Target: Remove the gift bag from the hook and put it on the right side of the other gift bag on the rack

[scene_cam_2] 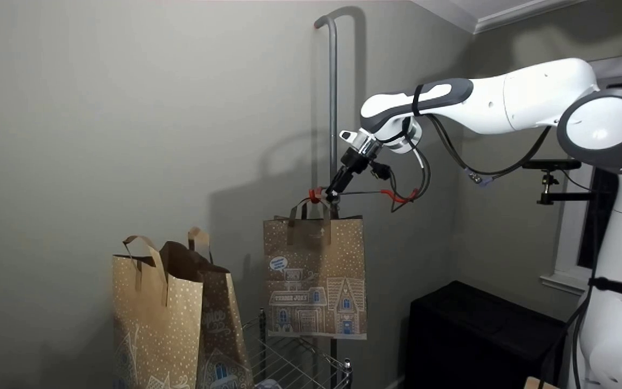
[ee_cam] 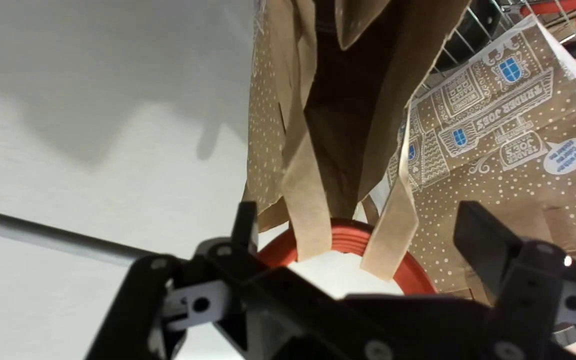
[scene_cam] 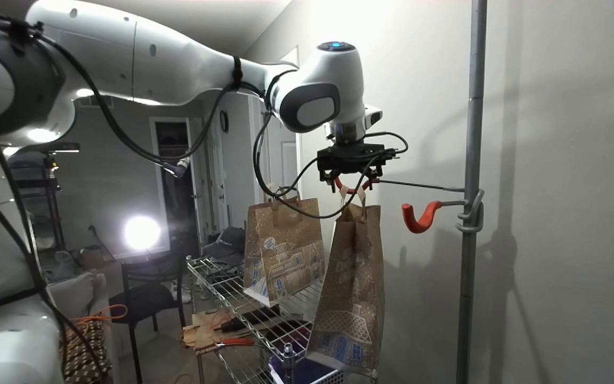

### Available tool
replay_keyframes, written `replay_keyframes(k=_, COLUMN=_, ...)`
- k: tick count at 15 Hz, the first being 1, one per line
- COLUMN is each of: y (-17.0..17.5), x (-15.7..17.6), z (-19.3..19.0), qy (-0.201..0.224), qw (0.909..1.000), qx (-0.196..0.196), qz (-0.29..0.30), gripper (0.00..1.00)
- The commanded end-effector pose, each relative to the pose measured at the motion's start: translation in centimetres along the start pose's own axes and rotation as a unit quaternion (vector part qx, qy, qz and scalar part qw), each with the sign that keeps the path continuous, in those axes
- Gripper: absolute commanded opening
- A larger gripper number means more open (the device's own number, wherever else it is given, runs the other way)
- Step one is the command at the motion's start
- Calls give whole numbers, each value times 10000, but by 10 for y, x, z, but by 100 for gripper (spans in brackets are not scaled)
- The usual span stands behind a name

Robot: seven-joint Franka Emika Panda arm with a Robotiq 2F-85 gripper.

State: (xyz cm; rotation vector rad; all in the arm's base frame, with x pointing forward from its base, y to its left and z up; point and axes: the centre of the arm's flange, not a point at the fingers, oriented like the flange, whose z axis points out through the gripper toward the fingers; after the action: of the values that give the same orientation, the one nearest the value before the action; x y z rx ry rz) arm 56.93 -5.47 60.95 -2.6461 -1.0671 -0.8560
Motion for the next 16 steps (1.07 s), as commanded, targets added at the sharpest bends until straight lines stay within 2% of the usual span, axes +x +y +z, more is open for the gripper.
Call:
replay_keyframes(k=1, y=6, x=1, z=-3, qy=3, qw=9996, qx=240, qz=-137, gripper=100)
replay_keyframes(k=11, y=-10, x=19, z=21, qy=-151, qw=9971, qx=643, qz=-370, gripper=100)
replay_keyframes(k=14, y=-14, x=20, z=24, qy=-230, qw=9976, qx=518, qz=-404, gripper=100)
replay_keyframes(k=16, y=-18, x=22, z=15, qy=-316, qw=9980, qx=292, qz=-467, gripper=100)
